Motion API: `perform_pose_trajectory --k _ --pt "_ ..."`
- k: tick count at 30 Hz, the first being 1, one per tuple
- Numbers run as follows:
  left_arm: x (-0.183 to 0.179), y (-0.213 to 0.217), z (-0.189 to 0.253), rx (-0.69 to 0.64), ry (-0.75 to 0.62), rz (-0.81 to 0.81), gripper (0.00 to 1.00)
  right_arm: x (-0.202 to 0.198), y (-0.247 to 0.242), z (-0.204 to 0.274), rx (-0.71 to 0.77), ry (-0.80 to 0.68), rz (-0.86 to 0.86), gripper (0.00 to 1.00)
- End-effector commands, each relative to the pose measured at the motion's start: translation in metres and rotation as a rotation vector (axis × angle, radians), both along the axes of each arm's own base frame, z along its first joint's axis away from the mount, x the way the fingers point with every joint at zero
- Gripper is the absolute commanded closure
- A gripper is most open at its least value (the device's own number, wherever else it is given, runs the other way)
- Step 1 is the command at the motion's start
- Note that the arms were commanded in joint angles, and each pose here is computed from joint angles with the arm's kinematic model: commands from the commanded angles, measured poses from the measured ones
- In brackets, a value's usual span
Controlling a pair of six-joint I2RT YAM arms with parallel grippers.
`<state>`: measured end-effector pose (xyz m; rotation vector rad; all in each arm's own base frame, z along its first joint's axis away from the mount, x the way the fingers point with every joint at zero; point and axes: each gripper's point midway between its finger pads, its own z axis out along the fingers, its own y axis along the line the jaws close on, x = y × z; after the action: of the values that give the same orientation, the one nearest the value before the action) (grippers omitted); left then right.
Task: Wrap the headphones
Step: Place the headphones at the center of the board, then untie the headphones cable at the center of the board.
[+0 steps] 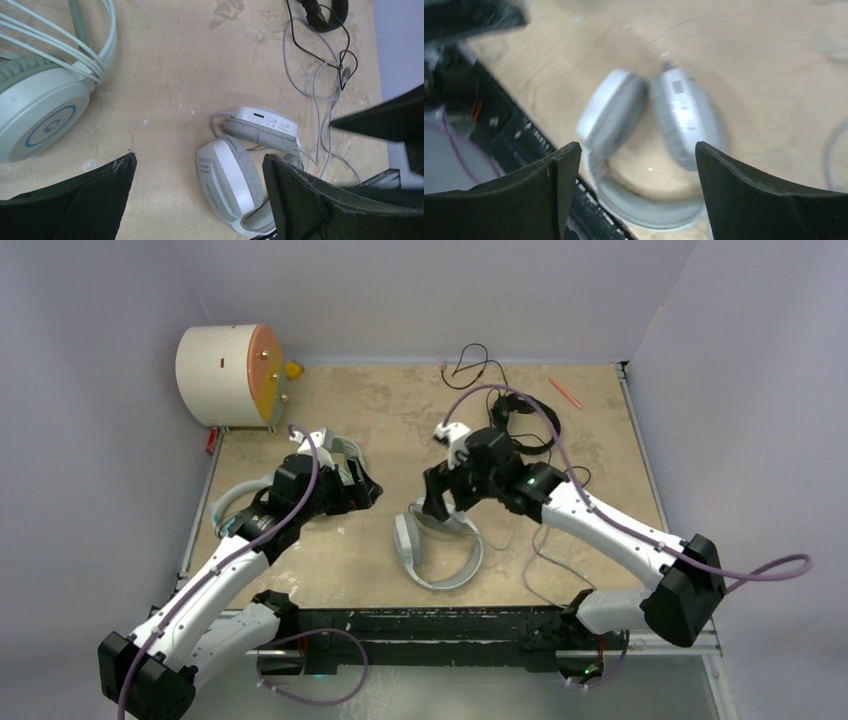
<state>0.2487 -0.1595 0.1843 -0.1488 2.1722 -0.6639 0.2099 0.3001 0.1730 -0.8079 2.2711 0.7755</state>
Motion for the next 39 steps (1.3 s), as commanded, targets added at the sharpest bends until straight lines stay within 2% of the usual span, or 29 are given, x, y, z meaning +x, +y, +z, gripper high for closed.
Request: perform_pose_trajectory --k 1,5,10,14,18,21,26,30,32,34,36,39 --pt "0.004 -0.023 0.005 -0.049 -0.021 -0.090 0.07 0.057 -0.053 0.012 -0.038 0.004 -0.256 0.15" --pt "0.001 -0.052 0.002 0.005 -0.044 -0.162 0.08 0.112 -0.112 0.002 -0.203 -0.030 -0.534 0.17" --pt "0.002 -0.087 -0.009 0.129 -0.044 -0.236 0.08 0.165 -0.156 -0.010 -0.312 -0.056 -0.714 0.21" --pt "0.008 -0.102 -0.026 0.238 -0.017 -0.253 0.07 0.200 -0.173 -0.025 -0.414 -0.086 -0.767 0.23" --pt "0.005 -0.106 -0.047 0.329 0.034 -0.253 0.04 0.227 -0.181 -0.041 -0.498 -0.082 -0.768 0.18" --pt "-0.003 -0.102 -0.062 0.351 0.089 -0.261 0.03 0.248 -0.185 -0.057 -0.537 -0.069 -0.769 0.14" --pt "-0.021 -0.091 -0.085 0.379 0.162 -0.289 0.04 0.281 -0.189 -0.083 -0.565 -0.035 -0.772 0.16" --pt "-0.026 -0.071 -0.109 0.432 0.213 -0.264 0.06 0.301 -0.199 -0.097 -0.585 -0.008 -0.793 0.29" --pt "-0.021 -0.056 -0.117 0.436 0.256 -0.226 0.17 0.311 -0.213 -0.101 -0.583 0.003 -0.830 0.43" --pt "-0.014 -0.041 -0.124 0.408 0.314 -0.180 0.29 0.320 -0.233 -0.101 -0.564 0.016 -0.889 0.53" --pt "-0.002 -0.026 -0.125 0.385 0.345 -0.111 0.38 0.328 -0.260 -0.097 -0.548 0.026 -0.976 0.57" --pt "0.014 -0.010 -0.114 0.379 0.332 -0.008 0.46 0.331 -0.306 -0.089 -0.492 0.064 -1.124 0.65"
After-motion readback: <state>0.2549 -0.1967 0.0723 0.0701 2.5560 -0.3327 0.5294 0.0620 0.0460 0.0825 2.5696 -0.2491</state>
